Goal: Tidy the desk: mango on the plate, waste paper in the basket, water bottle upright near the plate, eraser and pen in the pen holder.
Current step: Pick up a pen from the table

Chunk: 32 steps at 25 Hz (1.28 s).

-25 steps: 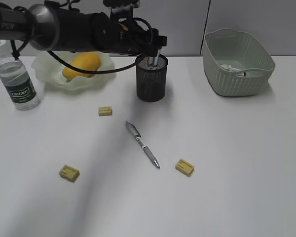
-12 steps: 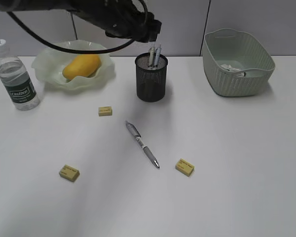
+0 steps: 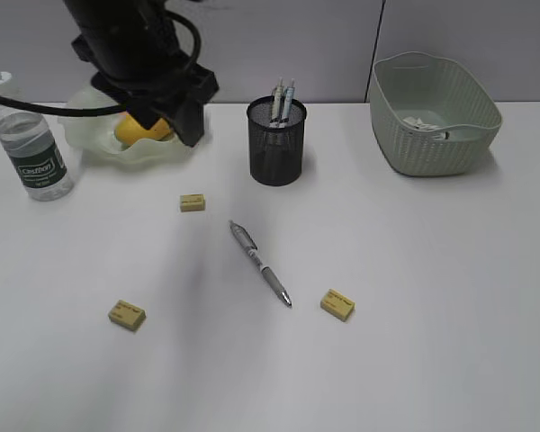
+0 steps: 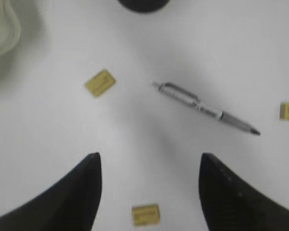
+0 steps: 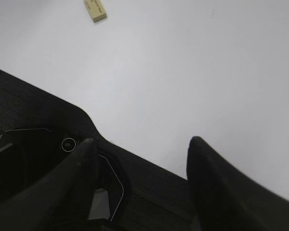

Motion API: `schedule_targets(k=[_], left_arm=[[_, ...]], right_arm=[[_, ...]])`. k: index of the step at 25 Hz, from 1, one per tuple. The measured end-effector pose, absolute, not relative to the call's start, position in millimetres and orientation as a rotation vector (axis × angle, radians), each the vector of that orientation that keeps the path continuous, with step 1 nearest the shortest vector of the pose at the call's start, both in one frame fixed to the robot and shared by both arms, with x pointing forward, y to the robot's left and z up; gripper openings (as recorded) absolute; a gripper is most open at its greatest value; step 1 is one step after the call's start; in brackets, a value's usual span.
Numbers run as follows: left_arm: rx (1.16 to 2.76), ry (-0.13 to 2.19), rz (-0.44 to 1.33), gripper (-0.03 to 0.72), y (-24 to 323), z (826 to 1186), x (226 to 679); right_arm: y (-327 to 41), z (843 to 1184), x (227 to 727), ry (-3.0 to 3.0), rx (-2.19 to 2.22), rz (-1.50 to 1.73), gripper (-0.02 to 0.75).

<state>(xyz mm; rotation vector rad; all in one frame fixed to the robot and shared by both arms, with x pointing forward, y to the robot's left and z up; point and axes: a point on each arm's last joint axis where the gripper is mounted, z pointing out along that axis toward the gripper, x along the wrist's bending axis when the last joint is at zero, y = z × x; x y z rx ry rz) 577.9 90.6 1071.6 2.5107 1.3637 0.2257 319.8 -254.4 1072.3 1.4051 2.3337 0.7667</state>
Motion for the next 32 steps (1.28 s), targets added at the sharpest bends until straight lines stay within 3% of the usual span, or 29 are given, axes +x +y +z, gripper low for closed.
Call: schedule_targets(k=[12,24,32], left_arm=[[2.365,1.37,0.281,0.407,119.2,1139.0,530.9],[2.52,1.468,0.149,0.405,175.7,1086.5,438.7],[2.441,1.422,0.208,0.405,214.1,1080.1,376.8]], right_arm=[[-253.7,1073.4,321.2,2.319,1.397,0.788,0.467],[-252.9,1074.8,322.7,2.302,1.386,0.814,0.467],[-252.9,1074.8,322.7,2.302,1.386,0.814,0.467]])
